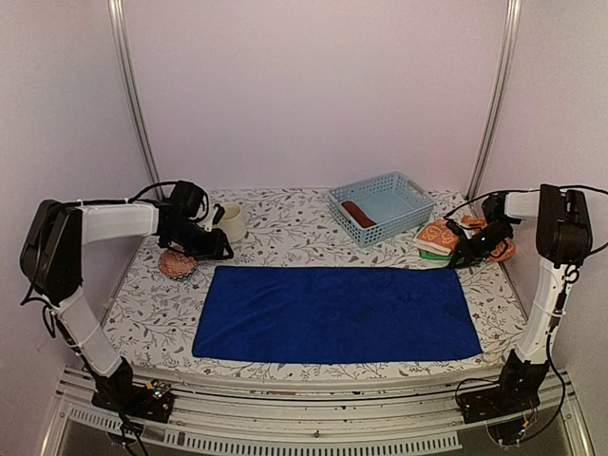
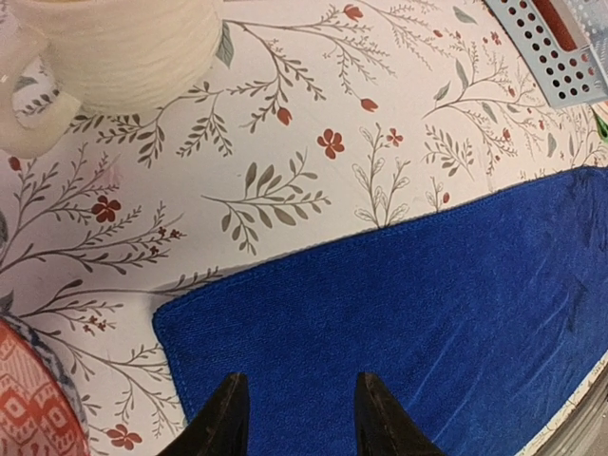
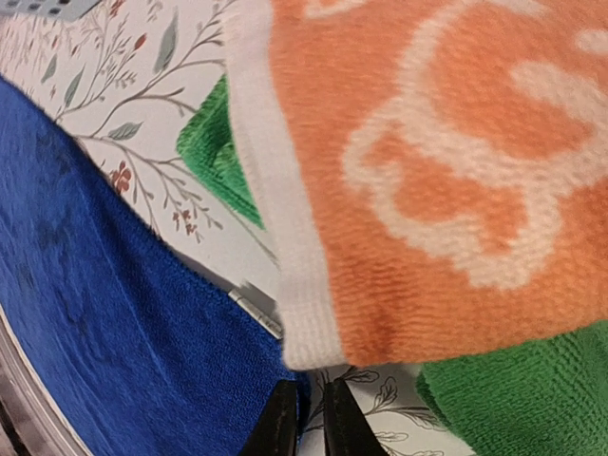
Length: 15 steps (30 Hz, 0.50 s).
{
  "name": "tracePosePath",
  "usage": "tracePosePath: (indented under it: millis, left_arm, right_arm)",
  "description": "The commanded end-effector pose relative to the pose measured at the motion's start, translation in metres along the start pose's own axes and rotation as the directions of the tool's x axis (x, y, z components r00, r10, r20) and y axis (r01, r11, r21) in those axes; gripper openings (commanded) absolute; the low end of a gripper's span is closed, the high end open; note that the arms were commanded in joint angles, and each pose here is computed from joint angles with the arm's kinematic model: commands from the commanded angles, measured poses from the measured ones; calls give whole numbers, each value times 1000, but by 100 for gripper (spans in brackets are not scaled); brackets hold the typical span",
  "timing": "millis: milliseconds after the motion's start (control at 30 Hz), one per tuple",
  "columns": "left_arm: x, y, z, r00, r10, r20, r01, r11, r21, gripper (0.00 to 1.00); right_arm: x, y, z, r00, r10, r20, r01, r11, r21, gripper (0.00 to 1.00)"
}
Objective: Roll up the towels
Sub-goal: Pick up the towel from the center of the board.
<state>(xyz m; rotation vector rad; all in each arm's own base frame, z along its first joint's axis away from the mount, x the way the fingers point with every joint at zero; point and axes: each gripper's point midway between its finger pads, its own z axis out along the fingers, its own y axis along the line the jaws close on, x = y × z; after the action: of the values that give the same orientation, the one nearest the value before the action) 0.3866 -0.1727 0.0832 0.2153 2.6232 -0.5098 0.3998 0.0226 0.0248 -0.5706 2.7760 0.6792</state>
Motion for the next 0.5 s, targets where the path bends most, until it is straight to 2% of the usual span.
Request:
tracePosePath:
  millis: [0,100,467]
  left_arm:
    - [-6,12,5,1000,4,8,-4,1000,-23,39]
    - [-8,14,7,1000,3,7,-3,1000,-17,39]
    - [-20,22,10,1000,5,29,-7,999,48,45]
  right_arm:
    - [-9,-11,1,1000,0,10,0,999,38,9]
    - [-14,-11,-1,1000,-11,22,10,999,37,3]
    - [-27,-18,2,999,-11,51,9,999,39,3]
